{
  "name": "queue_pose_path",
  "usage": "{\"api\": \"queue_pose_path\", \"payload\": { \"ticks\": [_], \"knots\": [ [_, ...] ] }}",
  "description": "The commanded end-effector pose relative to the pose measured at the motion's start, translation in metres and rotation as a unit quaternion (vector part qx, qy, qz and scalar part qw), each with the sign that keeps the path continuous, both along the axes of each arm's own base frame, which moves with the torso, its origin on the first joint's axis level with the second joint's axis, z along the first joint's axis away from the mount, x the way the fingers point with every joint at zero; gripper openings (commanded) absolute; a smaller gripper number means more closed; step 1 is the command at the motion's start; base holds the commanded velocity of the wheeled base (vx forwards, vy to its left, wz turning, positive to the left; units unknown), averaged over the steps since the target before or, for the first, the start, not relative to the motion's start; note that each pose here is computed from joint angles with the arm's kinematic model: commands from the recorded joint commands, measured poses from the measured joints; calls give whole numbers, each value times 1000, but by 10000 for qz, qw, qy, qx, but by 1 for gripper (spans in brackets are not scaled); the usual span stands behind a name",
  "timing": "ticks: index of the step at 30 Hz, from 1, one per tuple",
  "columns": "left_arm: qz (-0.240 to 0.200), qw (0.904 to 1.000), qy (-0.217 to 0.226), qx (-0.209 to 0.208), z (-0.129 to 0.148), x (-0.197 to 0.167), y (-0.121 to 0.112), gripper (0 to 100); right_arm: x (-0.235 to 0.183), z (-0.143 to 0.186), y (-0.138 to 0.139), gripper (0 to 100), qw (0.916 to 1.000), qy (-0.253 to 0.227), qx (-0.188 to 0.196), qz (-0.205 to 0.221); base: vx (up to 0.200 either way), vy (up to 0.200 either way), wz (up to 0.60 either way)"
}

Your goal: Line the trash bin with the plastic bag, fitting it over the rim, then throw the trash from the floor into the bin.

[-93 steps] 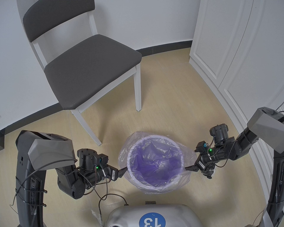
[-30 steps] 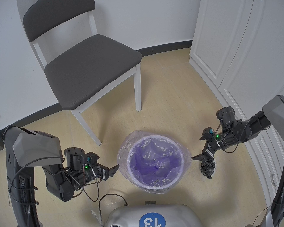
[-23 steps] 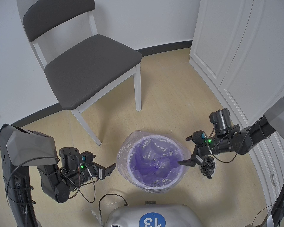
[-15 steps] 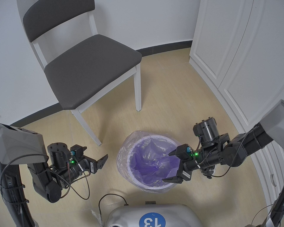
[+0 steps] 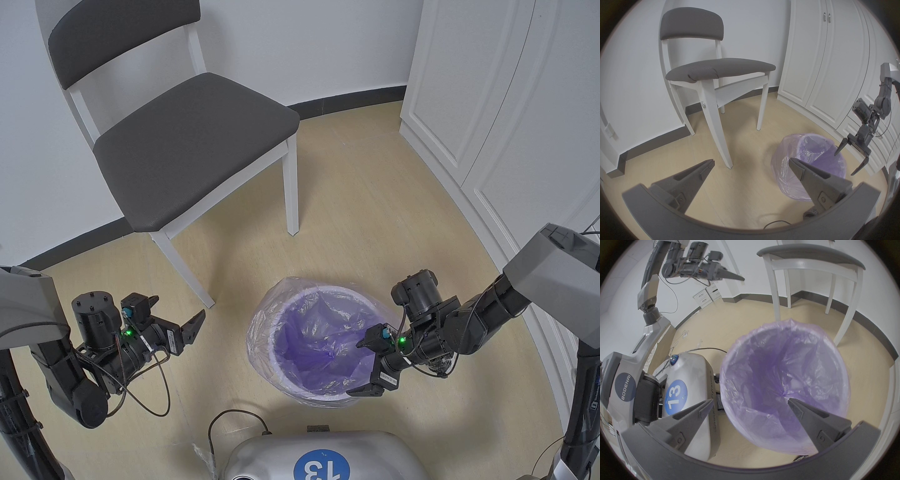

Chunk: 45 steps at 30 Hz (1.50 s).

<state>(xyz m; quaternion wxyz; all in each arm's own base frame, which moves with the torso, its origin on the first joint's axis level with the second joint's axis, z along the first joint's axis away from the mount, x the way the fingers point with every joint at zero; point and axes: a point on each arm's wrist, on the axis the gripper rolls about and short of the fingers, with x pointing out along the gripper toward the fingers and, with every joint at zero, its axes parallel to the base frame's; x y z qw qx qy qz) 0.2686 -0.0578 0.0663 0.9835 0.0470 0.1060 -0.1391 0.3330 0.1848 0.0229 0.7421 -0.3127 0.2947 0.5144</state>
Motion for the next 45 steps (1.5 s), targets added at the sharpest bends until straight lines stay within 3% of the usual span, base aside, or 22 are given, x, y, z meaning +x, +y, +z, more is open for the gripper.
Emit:
{"api": "queue_pose_path", "payload": {
  "ticks": [1,8,9,22,32,45],
  "knots": [
    [10,10000,-37,-5,2,0,0,100,2,-12,-5,100,9999,129,-101,-29,0,0,0],
    [48,10000,-54,1,2,2,0,100,5,-16,-9,100,9998,151,-137,-55,0,0,0],
    [48,10000,-54,1,2,2,0,100,4,-16,-9,0,9997,165,-144,-55,0,0,0],
    [32,9999,-122,-14,7,-3,0,100,0,-8,-14,0,9998,122,-118,-92,0,0,0],
    [31,10000,-12,22,4,-13,-1,100,-26,2,-21,0,9997,234,-33,70,0,0,0],
    [65,10000,14,15,2,-13,1,100,-34,-39,-21,0,9986,487,-186,99,0,0,0]
  ]
}}
